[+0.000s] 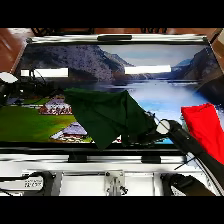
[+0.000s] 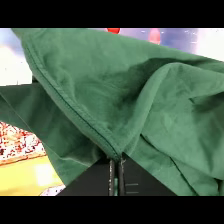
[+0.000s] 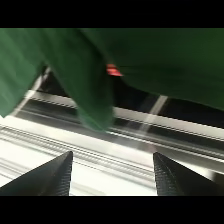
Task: Fold the shirts.
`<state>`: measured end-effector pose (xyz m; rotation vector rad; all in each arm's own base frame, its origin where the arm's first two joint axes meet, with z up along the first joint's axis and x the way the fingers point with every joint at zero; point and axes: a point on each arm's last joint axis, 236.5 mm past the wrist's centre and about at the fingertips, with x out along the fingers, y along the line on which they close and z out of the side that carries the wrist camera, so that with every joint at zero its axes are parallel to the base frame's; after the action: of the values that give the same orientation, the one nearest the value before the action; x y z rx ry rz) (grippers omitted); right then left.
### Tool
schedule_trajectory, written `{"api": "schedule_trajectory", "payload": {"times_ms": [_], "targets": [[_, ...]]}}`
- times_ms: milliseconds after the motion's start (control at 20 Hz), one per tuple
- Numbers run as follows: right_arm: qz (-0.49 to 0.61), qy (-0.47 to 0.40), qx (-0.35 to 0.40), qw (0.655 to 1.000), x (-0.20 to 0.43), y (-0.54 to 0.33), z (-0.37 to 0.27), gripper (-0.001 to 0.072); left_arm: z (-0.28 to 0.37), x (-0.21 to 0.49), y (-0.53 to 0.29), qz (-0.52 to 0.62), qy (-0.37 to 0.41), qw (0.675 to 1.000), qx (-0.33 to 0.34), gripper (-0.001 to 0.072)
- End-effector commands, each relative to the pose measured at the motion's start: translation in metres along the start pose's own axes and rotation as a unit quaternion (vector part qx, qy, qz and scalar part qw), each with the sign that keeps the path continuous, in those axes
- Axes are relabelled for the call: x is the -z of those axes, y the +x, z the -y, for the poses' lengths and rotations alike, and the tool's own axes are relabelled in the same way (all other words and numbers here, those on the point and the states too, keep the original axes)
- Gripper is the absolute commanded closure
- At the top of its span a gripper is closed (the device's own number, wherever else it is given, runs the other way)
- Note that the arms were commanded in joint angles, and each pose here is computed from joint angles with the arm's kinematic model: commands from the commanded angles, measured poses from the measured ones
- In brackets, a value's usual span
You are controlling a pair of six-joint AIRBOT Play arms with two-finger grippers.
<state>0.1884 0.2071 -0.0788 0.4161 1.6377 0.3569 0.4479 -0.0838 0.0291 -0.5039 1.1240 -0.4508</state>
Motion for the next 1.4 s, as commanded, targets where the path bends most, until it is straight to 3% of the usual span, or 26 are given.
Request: {"api": "schedule_trajectory", "payload": {"times_ms": [0, 550, 600, 650, 700, 750, 900, 1050, 1150, 1250, 1350], "targets": [[-0.003, 0.024, -0.021, 0.999, 0.000, 0.030, -0.020, 0.0103, -0.002, 0.002, 0.001, -0.005, 0.003, 1.000, -0.007, 0.0670], [0.065, 0.091, -0.024, 0.993, -0.033, 0.030, -0.019, 0.0115, -0.004, -0.002, 0.001, 0.004, 0.004, 1.000, -0.010, 0.0670], [0.067, 0.099, -0.016, 0.993, -0.034, 0.030, -0.016, 0.0141, -0.004, -0.002, 0.001, 0.004, 0.006, 1.000, -0.010, 0.0670], [0.070, 0.104, -0.012, 0.992, -0.035, 0.030, -0.013, 0.0353, -0.004, -0.002, 0.001, 0.004, 0.008, 1.000, -0.010, 0.0670], [0.072, 0.110, -0.010, 0.991, -0.036, 0.030, -0.012, 0.0517, -0.004, -0.002, 0.001, 0.004, 0.007, 1.000, -0.010, 0.0670], [0.075, 0.113, -0.011, 0.991, -0.037, 0.030, -0.012, 0.0620, -0.004, -0.002, 0.001, 0.004, 0.007, 1.000, -0.010, 0.0670], [0.077, 0.115, -0.021, 0.990, -0.039, 0.026, -0.019, 0.0651, -0.003, -0.003, -0.001, 0.005, 0.022, 1.000, -0.010, 0.0671], [0.096, -0.022, -0.013, 0.995, -0.042, -0.021, -0.044, 0.0651, 0.017, -0.029, -0.031, 0.056, 0.064, 0.996, -0.018, 0.0673], [0.166, -0.175, 0.046, 0.969, -0.062, -0.101, -0.051, 0.0651, 0.061, -0.066, -0.085, 0.130, 0.125, 0.983, -0.018, 0.0673], [0.306, -0.199, 0.131, 0.922, -0.092, -0.235, -0.041, 0.0651, 0.133, -0.103, -0.178, 0.250, 0.220, 0.943, -0.026, 0.0672], [0.488, -0.182, 0.157, 0.839, -0.089, -0.394, -0.052, 0.0651, 0.213, -0.118, -0.297, 0.397, 0.290, 0.870, -0.036, 0.0671]]}}
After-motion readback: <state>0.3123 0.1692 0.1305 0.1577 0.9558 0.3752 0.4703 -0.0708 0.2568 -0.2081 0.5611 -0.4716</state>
